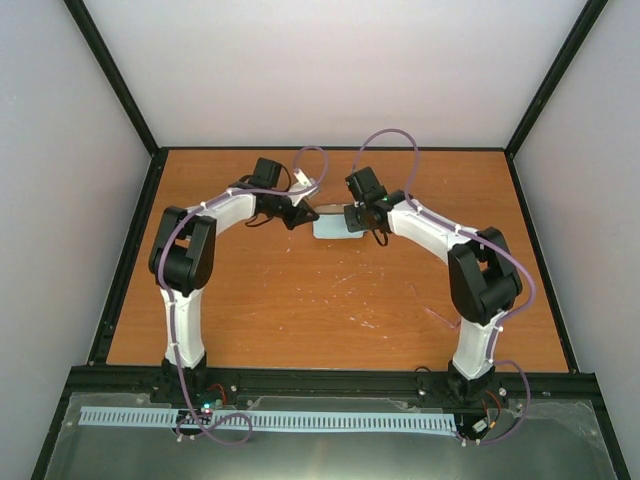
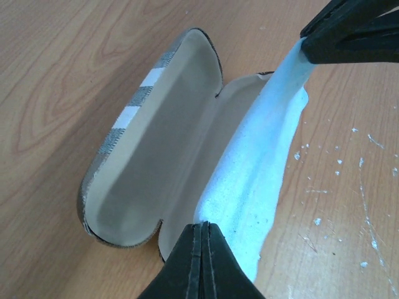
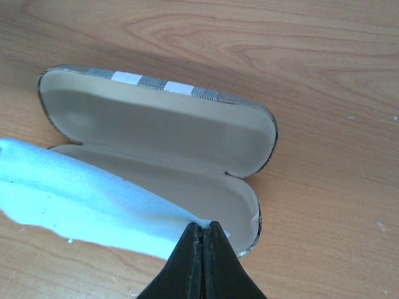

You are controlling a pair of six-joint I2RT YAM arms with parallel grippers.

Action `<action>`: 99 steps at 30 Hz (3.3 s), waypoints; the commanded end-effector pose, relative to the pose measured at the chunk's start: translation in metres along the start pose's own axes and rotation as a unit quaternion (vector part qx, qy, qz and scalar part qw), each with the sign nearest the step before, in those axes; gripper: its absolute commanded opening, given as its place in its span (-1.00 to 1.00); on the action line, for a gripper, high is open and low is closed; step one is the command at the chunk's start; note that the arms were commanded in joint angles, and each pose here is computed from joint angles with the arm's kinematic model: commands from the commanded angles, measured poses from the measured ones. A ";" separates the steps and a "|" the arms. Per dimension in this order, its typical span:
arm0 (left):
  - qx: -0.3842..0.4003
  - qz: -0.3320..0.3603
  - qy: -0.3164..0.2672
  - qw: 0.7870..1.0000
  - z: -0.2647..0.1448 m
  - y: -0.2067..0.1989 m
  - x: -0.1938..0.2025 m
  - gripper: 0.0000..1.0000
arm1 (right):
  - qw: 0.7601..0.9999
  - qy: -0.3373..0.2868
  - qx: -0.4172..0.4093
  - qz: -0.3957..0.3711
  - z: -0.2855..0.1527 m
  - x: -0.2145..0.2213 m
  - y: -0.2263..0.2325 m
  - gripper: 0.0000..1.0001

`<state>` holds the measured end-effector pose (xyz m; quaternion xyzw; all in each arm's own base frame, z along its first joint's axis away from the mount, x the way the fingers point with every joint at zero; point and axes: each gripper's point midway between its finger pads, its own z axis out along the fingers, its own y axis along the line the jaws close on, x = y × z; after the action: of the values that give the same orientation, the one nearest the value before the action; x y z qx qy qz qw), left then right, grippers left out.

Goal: Organize the sunglasses
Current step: Place the glasses cleaning cloth in the sunglasses case.

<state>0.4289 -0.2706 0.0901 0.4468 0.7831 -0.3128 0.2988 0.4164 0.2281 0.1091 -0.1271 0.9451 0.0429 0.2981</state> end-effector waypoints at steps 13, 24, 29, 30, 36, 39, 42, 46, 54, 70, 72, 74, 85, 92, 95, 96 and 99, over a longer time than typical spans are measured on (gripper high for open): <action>0.022 0.003 0.006 1.000 0.019 0.016 -0.012 -0.99 | 1.000 0.019 -0.012 0.004 0.028 -0.012 -0.013 -0.94; 0.017 0.002 0.009 1.000 0.023 0.022 -0.009 -0.99 | 0.999 0.030 -0.023 -0.001 0.043 -0.011 -0.010 -0.94; 0.019 0.000 0.015 1.000 0.027 0.023 -0.003 -0.99 | 0.999 0.029 -0.023 0.000 0.046 -0.012 -0.011 -0.94; 0.018 0.001 0.015 1.000 0.028 0.023 -0.002 -0.99 | 0.999 0.028 -0.023 0.000 0.047 -0.013 -0.011 -0.95; 0.010 0.003 0.014 1.000 0.030 0.030 -0.002 -0.99 | 0.999 0.024 -0.023 0.000 0.051 -0.019 -0.012 -0.95; 0.005 0.006 0.013 1.000 0.031 0.035 -0.003 -0.99 | 0.999 0.023 -0.023 -0.002 0.054 -0.022 -0.013 -0.95; 0.001 0.007 0.010 1.000 0.031 0.039 -0.006 -0.99 | 0.999 0.026 -0.025 -0.004 0.057 -0.023 -0.013 -0.95; -0.001 0.008 0.009 1.000 0.032 0.042 -0.007 -0.99 | 0.999 0.034 -0.028 -0.005 0.063 -0.019 -0.012 -0.95; -0.001 0.007 0.012 1.000 0.034 0.045 -0.005 -0.98 | 0.999 0.035 -0.025 -0.003 0.070 -0.018 -0.014 -0.94; -0.011 0.017 0.007 1.000 0.035 0.053 -0.013 -0.96 | 1.000 0.025 -0.006 0.007 0.071 -0.025 -0.032 -0.94; -0.013 0.018 0.004 1.000 0.033 0.054 -0.016 -0.96 | 1.000 0.025 -0.007 0.007 0.071 -0.025 -0.032 -0.94; -0.014 0.020 0.001 1.000 0.032 0.055 -0.020 -0.96 | 1.000 0.027 -0.008 0.007 0.072 -0.024 -0.032 -0.94; -0.017 0.014 0.008 1.000 0.035 0.057 -0.014 -0.82 | 1.000 0.022 -0.007 0.009 0.074 -0.030 -0.036 -0.94; -0.022 0.015 0.004 1.000 0.033 0.059 -0.018 -0.65 | 1.000 0.023 -0.011 0.008 0.074 -0.031 -0.035 -0.80; -0.024 0.015 0.003 1.000 0.032 0.060 -0.020 -0.58 | 1.000 0.025 -0.010 0.009 0.074 -0.030 -0.035 -0.61; -0.025 0.015 0.002 1.000 0.032 0.060 -0.020 -0.52 | 1.000 0.025 -0.010 0.009 0.074 -0.030 -0.035 -0.59; -0.026 0.013 0.001 1.000 0.031 0.060 -0.022 -0.43 | 1.000 0.022 -0.007 0.010 0.072 -0.031 -0.036 -0.52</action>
<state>0.4850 -0.2803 0.0632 0.4491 0.7905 -0.2924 0.2964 0.4828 0.2147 0.0646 -0.1262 0.9540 0.0552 0.2663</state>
